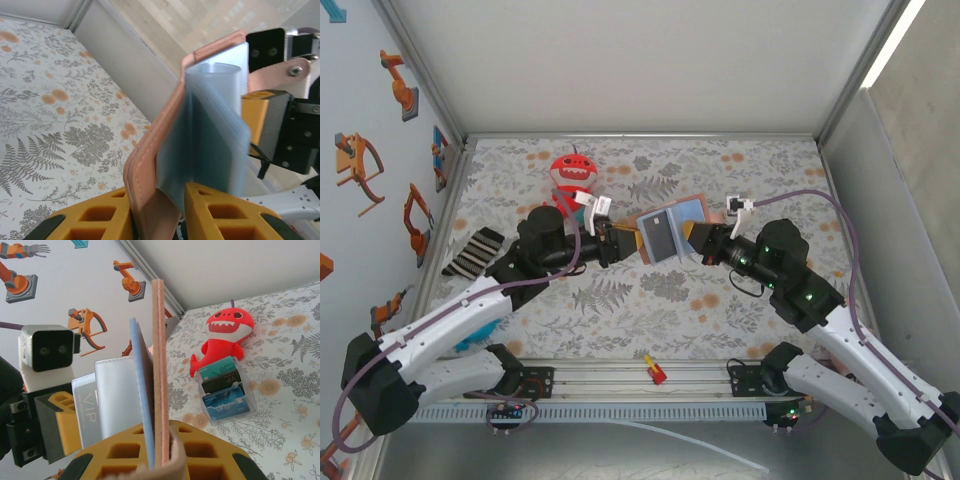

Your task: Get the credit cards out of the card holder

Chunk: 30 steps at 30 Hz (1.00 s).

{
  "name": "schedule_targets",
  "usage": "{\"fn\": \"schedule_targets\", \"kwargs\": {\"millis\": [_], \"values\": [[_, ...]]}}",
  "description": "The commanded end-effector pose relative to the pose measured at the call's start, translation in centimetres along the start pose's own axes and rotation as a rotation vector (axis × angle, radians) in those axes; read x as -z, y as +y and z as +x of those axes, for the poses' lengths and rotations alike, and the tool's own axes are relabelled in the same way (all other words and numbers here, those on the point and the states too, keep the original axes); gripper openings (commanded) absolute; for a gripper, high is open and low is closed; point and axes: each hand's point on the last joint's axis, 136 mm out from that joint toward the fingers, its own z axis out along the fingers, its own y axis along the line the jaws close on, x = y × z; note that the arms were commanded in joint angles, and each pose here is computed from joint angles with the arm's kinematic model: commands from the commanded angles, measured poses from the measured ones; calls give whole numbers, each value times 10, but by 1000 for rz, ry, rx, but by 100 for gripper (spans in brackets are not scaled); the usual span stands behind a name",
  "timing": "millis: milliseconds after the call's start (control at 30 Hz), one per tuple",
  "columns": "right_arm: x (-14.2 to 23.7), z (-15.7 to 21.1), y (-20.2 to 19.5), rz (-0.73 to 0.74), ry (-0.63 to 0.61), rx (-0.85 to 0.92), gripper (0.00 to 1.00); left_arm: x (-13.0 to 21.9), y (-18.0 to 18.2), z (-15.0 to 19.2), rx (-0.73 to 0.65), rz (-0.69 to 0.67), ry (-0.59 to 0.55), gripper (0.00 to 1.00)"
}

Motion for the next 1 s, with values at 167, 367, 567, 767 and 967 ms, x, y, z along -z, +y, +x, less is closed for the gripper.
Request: {"fn": "schedule_targets", "kwargs": {"millis": [167,367,567,767,967], "values": [[5,-19,15,-47,-65,7,0,5,-29,-5,-49,133,-24,51],[4,-20,19,-64,-67,2,0,-1,-36,-11,-37,191,-34,71],[5,-20,18,-58,-66,2,0,-1,-36,-12,-31,189,-38,74],[6,-21,20,-69,-67,2,0,-5,-29,-10,-29,146,-18,65],[6,-20,24,-86,-63,-6,0,-11,-20,-11,-25,102,-16,42]]}}
